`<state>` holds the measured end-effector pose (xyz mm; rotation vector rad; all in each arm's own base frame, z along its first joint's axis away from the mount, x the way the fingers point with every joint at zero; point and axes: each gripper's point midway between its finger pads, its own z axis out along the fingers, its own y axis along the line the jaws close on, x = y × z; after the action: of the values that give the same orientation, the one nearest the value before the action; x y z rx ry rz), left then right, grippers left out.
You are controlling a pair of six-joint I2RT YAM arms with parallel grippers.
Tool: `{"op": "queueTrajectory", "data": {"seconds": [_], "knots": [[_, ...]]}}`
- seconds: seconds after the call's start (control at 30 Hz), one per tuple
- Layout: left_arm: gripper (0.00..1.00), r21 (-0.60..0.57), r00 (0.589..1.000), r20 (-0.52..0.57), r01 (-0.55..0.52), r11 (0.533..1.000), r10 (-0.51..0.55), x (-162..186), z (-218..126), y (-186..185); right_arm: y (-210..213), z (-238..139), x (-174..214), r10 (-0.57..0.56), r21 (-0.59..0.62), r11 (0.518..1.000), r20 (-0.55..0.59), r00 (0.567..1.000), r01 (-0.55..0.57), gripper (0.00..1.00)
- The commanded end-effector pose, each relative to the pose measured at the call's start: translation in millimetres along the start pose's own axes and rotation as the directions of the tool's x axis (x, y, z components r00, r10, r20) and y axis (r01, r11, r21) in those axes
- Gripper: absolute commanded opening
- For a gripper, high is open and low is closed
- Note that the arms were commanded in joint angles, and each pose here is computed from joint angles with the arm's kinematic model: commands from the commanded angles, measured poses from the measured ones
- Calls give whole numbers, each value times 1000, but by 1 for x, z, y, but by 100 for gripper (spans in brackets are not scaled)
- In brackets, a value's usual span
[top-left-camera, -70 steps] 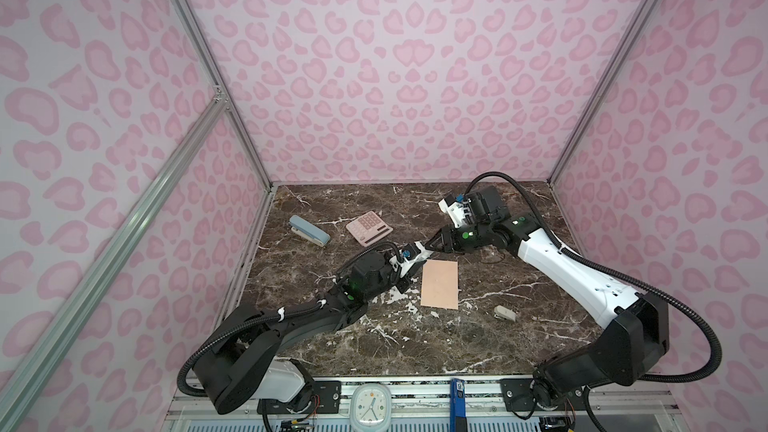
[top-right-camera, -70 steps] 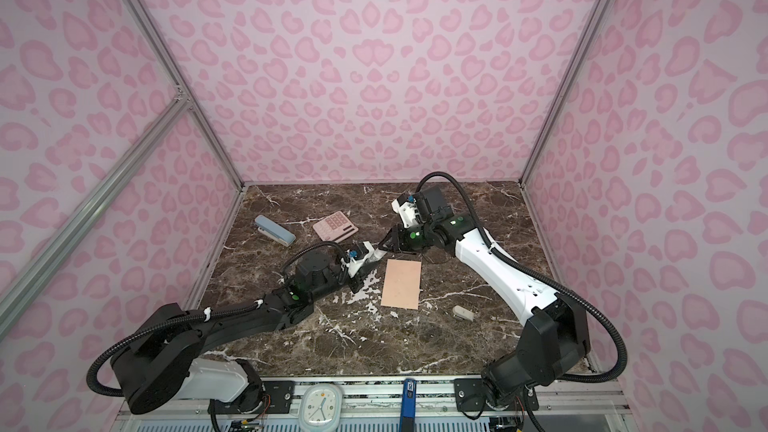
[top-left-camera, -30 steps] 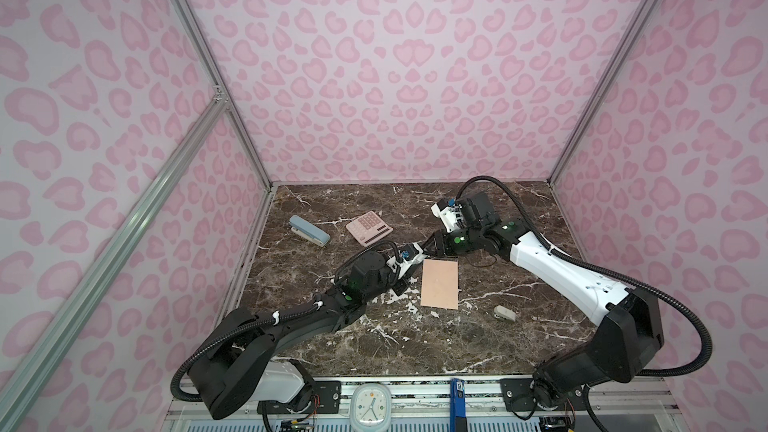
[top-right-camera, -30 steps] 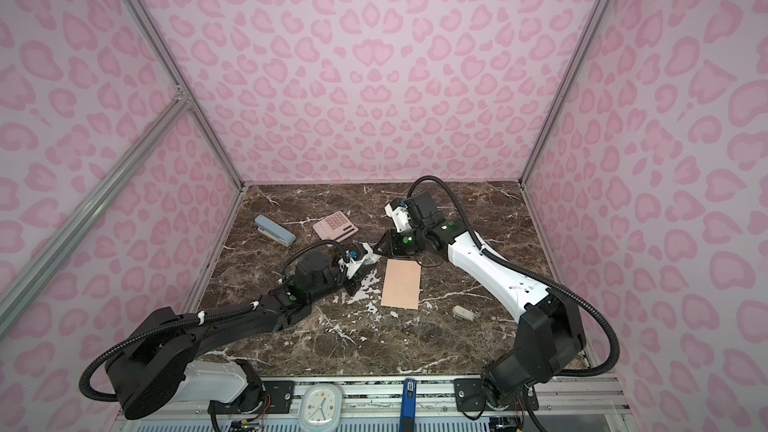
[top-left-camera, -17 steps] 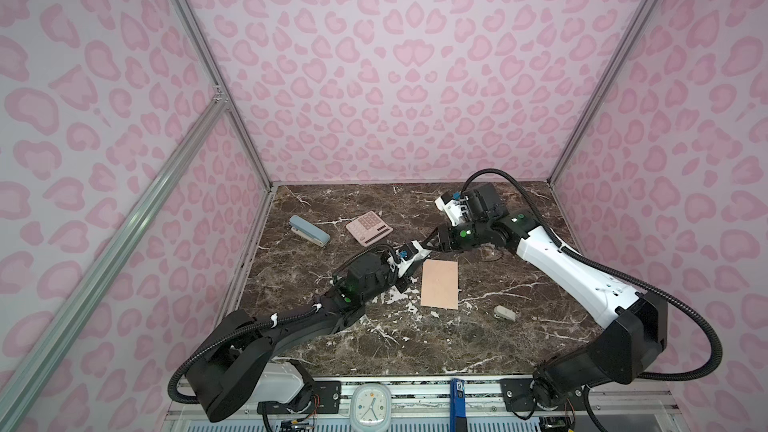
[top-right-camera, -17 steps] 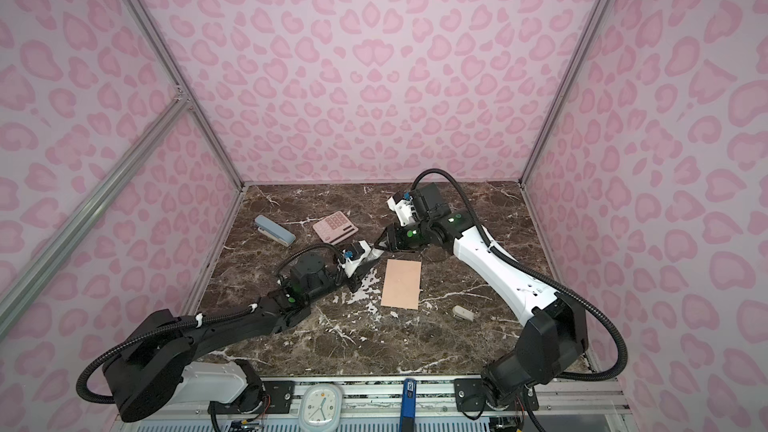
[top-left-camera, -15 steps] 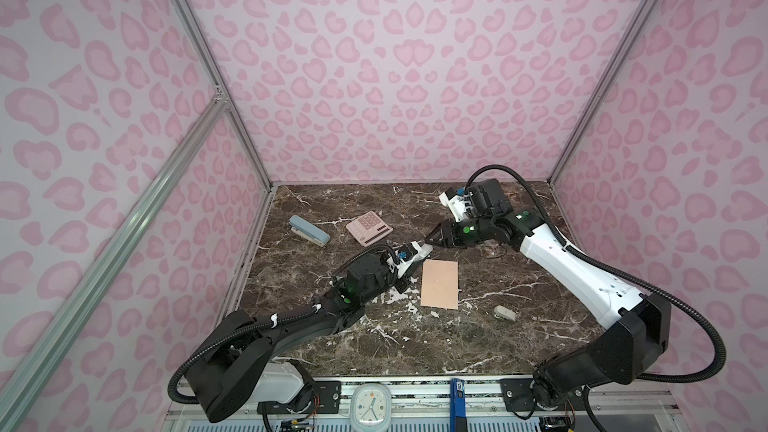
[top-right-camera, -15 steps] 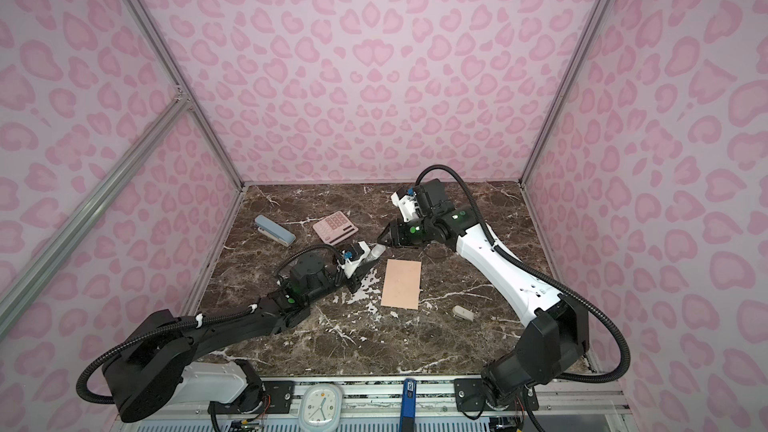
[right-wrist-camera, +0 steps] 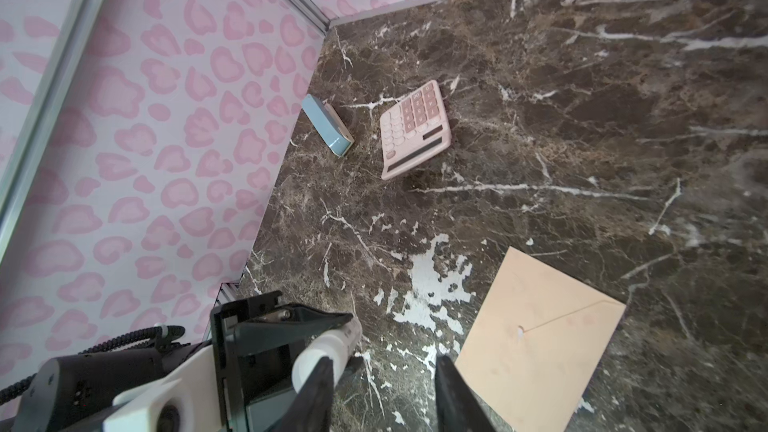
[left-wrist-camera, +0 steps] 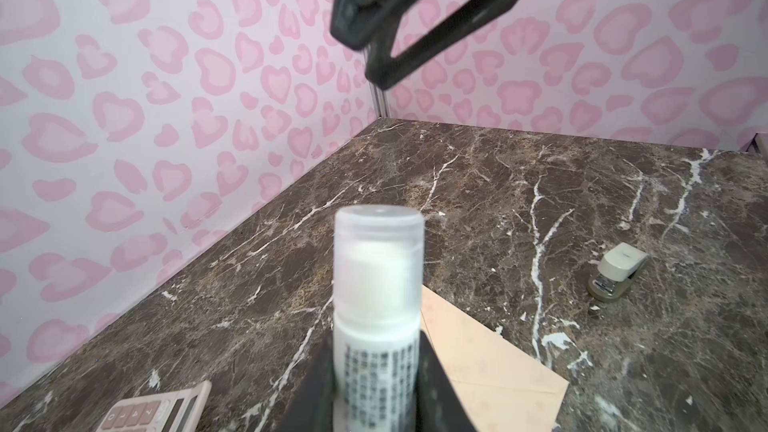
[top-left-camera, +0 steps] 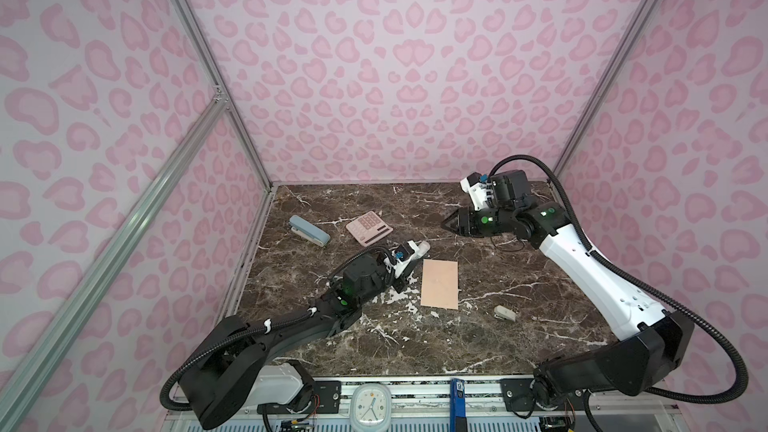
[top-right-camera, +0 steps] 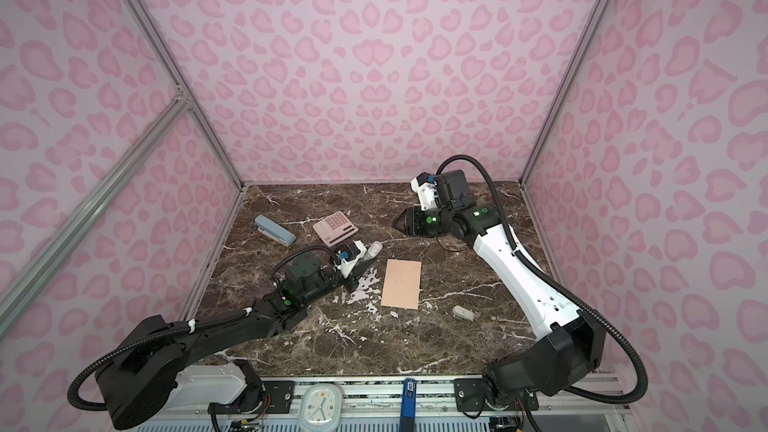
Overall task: Place the letter into the envelope and seal it
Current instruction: 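Open the right gripper and draw it back from the capped glue stick, then lower the capped glue stick with the left gripper onto the table beside the envelope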
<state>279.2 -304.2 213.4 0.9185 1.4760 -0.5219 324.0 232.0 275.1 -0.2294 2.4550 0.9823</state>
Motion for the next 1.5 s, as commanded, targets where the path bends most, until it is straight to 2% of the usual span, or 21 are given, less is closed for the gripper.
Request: {"op": "queueTrajectory", "data": {"seconds": [0.0, 0.3, 0.43, 0.53, 0.63, 0.77, 1.03, 1.23, 1.47], "knots": [[4, -18, 1000, 19, 6, 1000, -6, -7, -2, 4, -8, 5, -2, 18, 19, 1000, 34, 999, -18, 42], [4, -73, 998, -33, 60, 996, -62, 4, -16, 12, -26, 17, 2, 40, 63, 997, 158, 987, -50, 42], [4, -116, 988, -85, 122, 986, -132, 9, -23, 18, -30, 23, 5, 31, 85, 995, 202, 979, -50, 42], [5, -169, 965, -140, 197, 966, -221, 11, -28, 25, -33, 29, 7, 38, 89, 994, 203, 979, -57, 43], [5, -240, 917, -228, 274, 932, -328, 18, -34, 32, -36, 34, 8, 50, 89, 994, 198, 979, -68, 43], [4, -323, 849, -315, 325, 889, -425, 28, -43, 38, -36, 41, 10, 55, 86, 994, 192, 980, -72, 43], [4, -428, 748, -333, 423, 799, -574, 41, -57, 41, -38, 59, 25, 29, 102, 994, 168, 985, -47, 43], [4, -505, 627, -366, 486, 713, -687, 62, -58, 38, -37, 69, 33, 20, 106, 994, 143, 990, -35, 43], [4, -596, 498, -395, 500, 628, -772, 97, -59, 46, -36, 75, 42, 21, 103, 994, 124, 992, -34, 43]]}}
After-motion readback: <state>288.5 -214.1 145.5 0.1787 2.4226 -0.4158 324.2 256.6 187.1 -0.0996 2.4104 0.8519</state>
